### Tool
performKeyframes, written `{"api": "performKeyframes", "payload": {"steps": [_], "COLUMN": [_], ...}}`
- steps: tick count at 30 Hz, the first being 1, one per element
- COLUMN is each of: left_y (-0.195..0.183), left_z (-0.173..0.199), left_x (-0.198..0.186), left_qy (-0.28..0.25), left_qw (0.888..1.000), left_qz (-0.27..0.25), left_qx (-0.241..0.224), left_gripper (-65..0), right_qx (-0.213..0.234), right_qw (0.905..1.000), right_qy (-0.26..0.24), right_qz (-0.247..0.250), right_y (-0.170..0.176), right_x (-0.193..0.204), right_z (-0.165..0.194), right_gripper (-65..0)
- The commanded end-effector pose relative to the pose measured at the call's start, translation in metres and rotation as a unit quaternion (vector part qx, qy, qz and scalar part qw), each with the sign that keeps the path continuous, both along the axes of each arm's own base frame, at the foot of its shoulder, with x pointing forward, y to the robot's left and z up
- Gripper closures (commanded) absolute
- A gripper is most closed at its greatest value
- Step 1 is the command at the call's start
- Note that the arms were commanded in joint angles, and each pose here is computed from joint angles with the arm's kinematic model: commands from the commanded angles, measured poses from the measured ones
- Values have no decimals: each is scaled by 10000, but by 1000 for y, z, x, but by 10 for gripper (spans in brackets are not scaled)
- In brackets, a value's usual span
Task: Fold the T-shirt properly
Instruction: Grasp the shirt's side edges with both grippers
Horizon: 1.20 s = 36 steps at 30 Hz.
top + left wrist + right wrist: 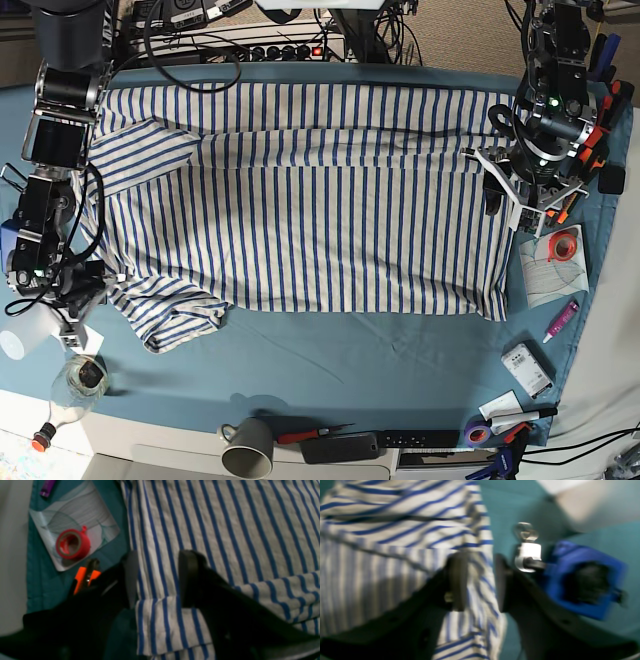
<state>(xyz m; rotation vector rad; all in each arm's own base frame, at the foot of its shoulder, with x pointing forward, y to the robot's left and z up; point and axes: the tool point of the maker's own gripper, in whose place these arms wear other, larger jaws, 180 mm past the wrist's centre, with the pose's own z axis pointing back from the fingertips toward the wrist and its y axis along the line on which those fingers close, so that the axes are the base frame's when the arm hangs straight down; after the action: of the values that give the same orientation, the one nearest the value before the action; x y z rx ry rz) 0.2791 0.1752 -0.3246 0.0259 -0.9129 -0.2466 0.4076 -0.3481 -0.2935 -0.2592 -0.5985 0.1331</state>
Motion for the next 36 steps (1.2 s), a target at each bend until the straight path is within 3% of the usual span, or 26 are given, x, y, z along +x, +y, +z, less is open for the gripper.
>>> {"api": "performKeyframes", "payload": {"steps": [1, 6, 15, 19, 23, 24, 27, 28, 32, 36], "left_y": [1, 1, 1, 1, 1, 1, 1, 1, 1, 1], "left_z": [12, 12, 12, 12, 12, 12, 12, 12, 12, 12], "left_x": [6, 6, 6, 6, 6, 6, 6, 6, 6, 6], "left_qy": [-230, -228, -237, -246, -244, -246, -246, -246, -246, -246], "left_qw": [9997, 9997, 9997, 9997, 9997, 9997, 9997, 9997, 9997, 9997], "left_qz": [-7, -9, -8, -9, -11, -11, -11, -11, -11, -9], "left_qx": [11, 10, 8, 7, 7, 7, 7, 7, 7, 7], "left_gripper": [-271, -271, -271, -271, -271, -271, -271, -271, -271, -271], "right_qx": [-164, -350, 157, 573, 658, 657, 657, 657, 687, 1031], "right_qw": [9990, 9933, 9980, 9973, 9966, 9966, 9969, 9969, 9967, 9933], "right_qy": [-366, -932, -276, -290, -365, -349, -215, -182, 21, 220], "right_qz": [-184, -582, -545, -360, -345, -351, -381, -389, -436, -482], "right_y": [-13, -34, -46, -32, -28, -28, -28, -28, -28, -18], "right_x": [10, 20, 5, 7, 10, 9, 5, 4, -2, -7], "right_z": [23, 31, -46, -52, -52, -52, -55, -56, -60, -65], "right_gripper": [-236, -236, -236, -236, -234, -216, -32, 0, 0, 0]}}
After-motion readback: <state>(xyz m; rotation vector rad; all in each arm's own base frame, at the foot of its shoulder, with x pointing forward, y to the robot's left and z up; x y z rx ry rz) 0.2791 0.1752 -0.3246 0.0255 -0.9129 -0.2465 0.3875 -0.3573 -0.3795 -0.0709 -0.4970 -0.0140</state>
